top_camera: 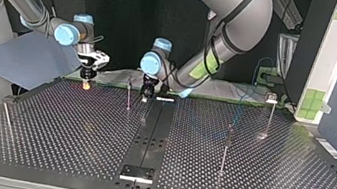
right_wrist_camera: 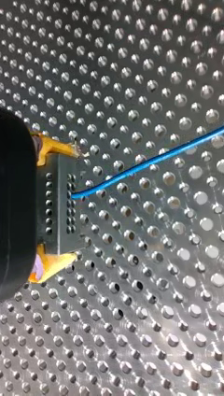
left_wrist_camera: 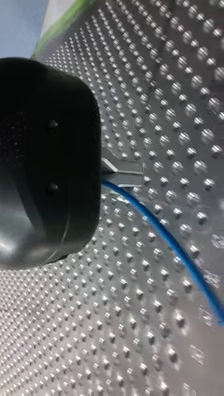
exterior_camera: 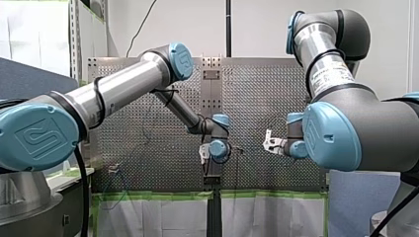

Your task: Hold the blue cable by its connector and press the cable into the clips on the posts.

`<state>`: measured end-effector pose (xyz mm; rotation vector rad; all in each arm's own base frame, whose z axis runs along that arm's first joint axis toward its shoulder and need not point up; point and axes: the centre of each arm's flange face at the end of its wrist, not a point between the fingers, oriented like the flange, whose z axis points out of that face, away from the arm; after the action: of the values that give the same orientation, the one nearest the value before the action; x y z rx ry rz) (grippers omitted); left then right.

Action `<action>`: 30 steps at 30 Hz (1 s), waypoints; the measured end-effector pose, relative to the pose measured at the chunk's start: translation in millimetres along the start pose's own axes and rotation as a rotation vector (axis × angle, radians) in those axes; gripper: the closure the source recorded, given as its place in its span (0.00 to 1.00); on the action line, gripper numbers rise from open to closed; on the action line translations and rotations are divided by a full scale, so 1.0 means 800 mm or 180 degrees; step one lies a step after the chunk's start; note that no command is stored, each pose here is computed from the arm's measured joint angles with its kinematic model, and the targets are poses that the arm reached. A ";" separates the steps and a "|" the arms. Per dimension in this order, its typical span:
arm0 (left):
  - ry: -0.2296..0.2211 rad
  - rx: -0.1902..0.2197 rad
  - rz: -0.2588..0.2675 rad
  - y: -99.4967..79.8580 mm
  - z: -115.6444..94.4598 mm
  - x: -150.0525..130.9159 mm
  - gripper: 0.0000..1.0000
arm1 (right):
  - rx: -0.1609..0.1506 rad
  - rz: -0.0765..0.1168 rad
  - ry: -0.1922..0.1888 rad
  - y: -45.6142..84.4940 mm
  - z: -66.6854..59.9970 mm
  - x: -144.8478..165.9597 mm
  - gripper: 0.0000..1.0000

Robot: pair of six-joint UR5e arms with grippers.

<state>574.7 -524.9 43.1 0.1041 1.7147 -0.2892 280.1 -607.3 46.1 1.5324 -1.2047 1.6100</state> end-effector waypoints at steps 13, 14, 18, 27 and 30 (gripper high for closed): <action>0.0012 -0.0012 0.0050 0.007 0.010 -0.012 1.00 | -0.0005 0.0011 0.0010 0.006 0.022 0.003 1.00; 0.0019 -0.0020 0.0070 0.007 0.010 -0.012 1.00 | -0.0004 0.0011 0.0014 0.006 0.023 0.004 1.00; 0.0044 -0.0059 0.0157 0.007 0.007 -0.011 0.82 | -0.0001 0.0017 0.0023 0.007 0.026 0.006 1.00; 0.0060 -0.0143 0.0409 0.001 0.000 -0.009 0.00 | 0.0024 0.0021 0.0011 0.005 0.026 0.005 1.00; 0.0105 -0.0195 0.0516 0.000 -0.004 -0.007 0.00 | 0.0035 0.0023 -0.0001 0.003 0.026 0.004 1.00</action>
<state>572.3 -523.4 48.7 0.2026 1.7350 -0.1153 286.0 -627.6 47.4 1.5369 -1.2046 1.6237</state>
